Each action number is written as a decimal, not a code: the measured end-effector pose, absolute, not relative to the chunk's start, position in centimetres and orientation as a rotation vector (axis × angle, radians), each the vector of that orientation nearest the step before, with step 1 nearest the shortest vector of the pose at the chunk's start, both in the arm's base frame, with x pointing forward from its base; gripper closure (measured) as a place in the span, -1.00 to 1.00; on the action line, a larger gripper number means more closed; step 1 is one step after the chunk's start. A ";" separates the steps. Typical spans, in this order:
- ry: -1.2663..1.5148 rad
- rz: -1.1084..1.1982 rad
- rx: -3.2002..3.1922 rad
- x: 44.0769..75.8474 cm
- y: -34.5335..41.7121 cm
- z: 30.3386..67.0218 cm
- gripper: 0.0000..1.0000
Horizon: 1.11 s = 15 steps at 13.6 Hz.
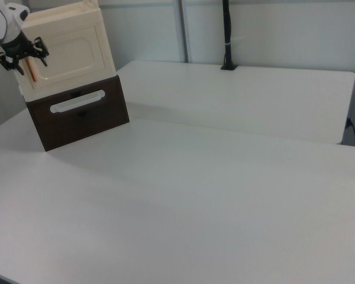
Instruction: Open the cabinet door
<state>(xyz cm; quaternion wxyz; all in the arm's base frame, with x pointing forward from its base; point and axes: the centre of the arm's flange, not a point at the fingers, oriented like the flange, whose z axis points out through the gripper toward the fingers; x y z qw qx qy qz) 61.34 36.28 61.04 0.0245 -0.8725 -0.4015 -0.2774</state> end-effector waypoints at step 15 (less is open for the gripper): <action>-1.234 -1.017 -2.633 61.5 38.2 61.3 0.17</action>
